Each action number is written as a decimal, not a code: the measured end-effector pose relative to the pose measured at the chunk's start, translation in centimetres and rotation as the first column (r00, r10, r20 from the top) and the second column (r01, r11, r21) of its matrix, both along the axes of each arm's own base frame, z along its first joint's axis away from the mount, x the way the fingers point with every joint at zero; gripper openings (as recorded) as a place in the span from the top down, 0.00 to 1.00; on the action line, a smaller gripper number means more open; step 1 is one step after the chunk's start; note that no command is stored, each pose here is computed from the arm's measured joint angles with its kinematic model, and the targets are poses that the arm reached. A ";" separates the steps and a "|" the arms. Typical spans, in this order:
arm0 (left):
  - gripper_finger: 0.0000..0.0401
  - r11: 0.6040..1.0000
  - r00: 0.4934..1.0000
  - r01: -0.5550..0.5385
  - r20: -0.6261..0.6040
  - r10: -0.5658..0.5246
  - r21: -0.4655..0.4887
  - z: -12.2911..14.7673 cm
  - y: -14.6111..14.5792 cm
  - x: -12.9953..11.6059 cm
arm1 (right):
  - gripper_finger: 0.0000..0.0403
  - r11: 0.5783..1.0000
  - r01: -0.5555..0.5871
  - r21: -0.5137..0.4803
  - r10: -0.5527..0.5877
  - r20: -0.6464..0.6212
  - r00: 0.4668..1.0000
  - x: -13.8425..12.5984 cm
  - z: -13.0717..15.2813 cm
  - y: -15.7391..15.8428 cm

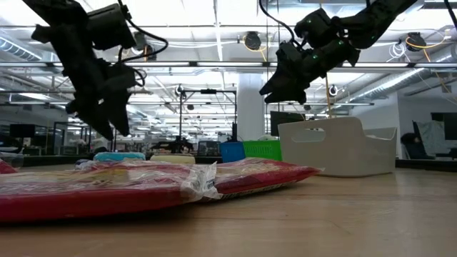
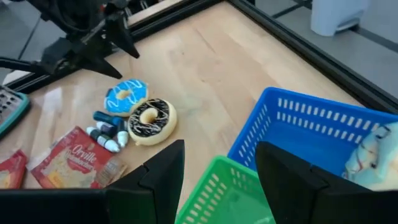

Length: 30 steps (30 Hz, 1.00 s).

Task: Pick & Place Food Item
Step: Put the blue donut into the blue bin

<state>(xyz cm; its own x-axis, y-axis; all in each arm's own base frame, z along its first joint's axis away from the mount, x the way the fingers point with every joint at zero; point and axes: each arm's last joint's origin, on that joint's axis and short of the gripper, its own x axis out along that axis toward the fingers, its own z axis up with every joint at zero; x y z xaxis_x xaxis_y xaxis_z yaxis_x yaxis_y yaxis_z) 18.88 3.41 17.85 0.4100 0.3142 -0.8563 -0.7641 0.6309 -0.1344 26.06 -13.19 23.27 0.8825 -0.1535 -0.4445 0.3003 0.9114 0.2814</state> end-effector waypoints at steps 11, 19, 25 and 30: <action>0.26 0.997 0.993 -0.007 -0.119 -0.003 -0.080 -2.6 -0.4 1.0 | 0.53 1.000 -0.011 0.002 0.011 -0.004 1.000 0.0 -0.3 0.3; 0.26 0.995 0.983 -0.020 -0.184 0.003 -0.095 -4.0 -0.3 1.4 | 0.53 1.000 -0.011 0.002 0.011 -0.004 1.000 0.0 -0.3 0.3; 0.36 0.995 0.987 0.013 -0.159 -0.029 -0.100 -3.9 -0.3 1.7 | 0.53 1.000 -0.011 0.002 0.011 -0.004 1.000 0.0 -0.3 0.3; 0.55 0.992 0.990 0.027 -0.136 -0.044 -0.123 -3.9 -0.4 1.9 | 0.53 1.000 -0.011 0.002 0.011 -0.004 1.000 0.0 -0.3 0.3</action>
<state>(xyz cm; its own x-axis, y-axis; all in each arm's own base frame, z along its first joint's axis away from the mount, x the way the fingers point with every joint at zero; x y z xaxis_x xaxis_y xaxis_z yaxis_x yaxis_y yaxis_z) 20.81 3.00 13.98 0.2942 0.1931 -0.9360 -0.7582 0.6435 -0.1056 26.10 -12.86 22.96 0.8823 -0.1431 -0.4485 0.2918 0.9139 0.2824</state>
